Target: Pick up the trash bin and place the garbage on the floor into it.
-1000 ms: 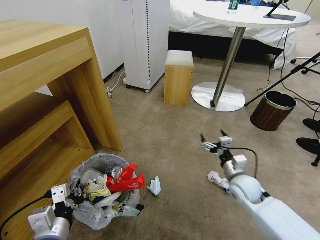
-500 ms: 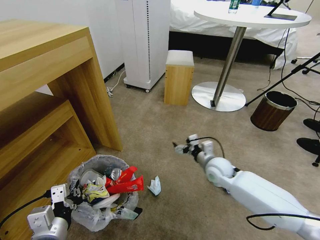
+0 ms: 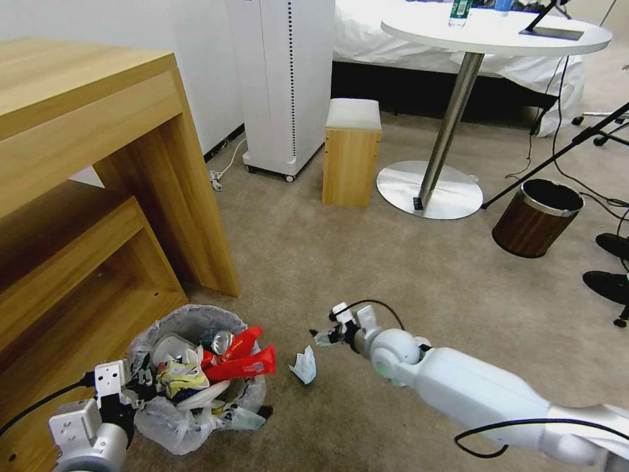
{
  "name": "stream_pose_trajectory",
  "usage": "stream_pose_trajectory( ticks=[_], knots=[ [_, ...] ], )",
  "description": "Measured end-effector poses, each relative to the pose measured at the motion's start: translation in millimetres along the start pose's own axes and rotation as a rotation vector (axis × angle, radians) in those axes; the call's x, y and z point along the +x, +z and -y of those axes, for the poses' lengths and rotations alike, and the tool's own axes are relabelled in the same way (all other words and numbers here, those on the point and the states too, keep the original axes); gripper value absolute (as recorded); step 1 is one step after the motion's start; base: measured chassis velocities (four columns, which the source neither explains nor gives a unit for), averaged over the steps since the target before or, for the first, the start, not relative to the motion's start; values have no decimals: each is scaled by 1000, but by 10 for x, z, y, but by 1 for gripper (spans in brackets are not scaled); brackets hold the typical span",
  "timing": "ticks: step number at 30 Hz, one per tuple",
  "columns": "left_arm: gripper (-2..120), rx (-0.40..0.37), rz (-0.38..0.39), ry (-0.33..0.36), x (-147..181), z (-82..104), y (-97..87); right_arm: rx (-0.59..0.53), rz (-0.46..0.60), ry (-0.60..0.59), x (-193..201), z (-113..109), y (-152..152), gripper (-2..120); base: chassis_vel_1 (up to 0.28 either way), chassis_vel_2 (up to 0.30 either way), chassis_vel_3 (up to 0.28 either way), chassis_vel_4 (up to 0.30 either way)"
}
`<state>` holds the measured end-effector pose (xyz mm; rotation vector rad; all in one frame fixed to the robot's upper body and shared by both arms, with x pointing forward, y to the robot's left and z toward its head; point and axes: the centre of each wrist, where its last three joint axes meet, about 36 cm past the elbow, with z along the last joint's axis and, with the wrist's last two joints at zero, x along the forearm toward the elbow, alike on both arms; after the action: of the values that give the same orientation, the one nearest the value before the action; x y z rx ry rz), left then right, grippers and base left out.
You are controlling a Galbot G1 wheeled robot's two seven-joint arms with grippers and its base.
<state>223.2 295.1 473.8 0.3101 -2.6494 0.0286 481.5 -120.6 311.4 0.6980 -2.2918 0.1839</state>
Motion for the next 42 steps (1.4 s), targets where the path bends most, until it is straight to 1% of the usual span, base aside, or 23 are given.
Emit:
stream_pose_trajectory(
  ticks=[3, 4, 5, 7, 8, 9, 10, 11, 12, 14, 20, 25, 30, 38, 42],
  knots=[
    [0, 0, -3, 10, -14, 12, 30, -25, 0, -52, -204, -213, 12, 100, 0, 0, 0, 0],
    [0, 0, -3, 10, -14, 12, 30, -25, 0, -52, -204, -213, 12, 100, 0, 0, 0, 0],
    [0, -3, -3, 12, -16, 17, 39, -32, 3, -84, -279, -303, 8, 100, 0, 0, 0, 0],
    [0, -7, -4, 15, -13, 28, 56, -41, -4, -105, -390, -468, 17, 100, 0, 0, 0, 0],
    [0, -7, -4, 15, -13, 28, 56, -41, -4, -105, -390, -468, 17, 100, 0, 0, 0, 0],
    [0, -10, -7, 18, -13, 36, 72, -48, -34, -95, -446, -576, 48, 100, 0, 0, 0, 0],
    [0, -11, -8, 18, -13, 38, 76, -49, -45, -90, -459, -600, 63, 100, 0, 0, 0, 0],
    [0, -12, -11, 18, -16, 42, 92, -54, -79, -75, -506, -664, 141, 100, 0, 0, 0, 0],
    [0, -12, -11, 18, -16, 42, 92, -54, -79, -75, -506, -664, 141, 100, 0, 0, 0, 0],
    [0, -12, -16, 15, -17, 42, 119, -62, -112, -54, -526, -711, 223, 100, 0, 0, 0, 0],
    [0, -22, -24, 9, -15, 61, 190, -80, -123, -25, -450, -689, 330, 100, 0, 0, 0, 0],
    [0, -24, -27, 17, 0, 102, 226, -94, -134, -5, -476, -631, 375, 100, 0, 0, 0, 0],
    [0, -30, -30, 22, 10, 111, 243, -103, -131, 6, -510, -598, 492, 100, 0, 0, 0, 0],
    [0, -35, -39, 28, 43, 145, 286, -82, -143, 30, -702, -624, 668, 100, 0, 0, 0, 0],
    [0, -38, -39, 26, 49, 146, 293, -76, -142, 22, -750, -645, 731, 100, 0, 0, 0, 0]
  ],
)
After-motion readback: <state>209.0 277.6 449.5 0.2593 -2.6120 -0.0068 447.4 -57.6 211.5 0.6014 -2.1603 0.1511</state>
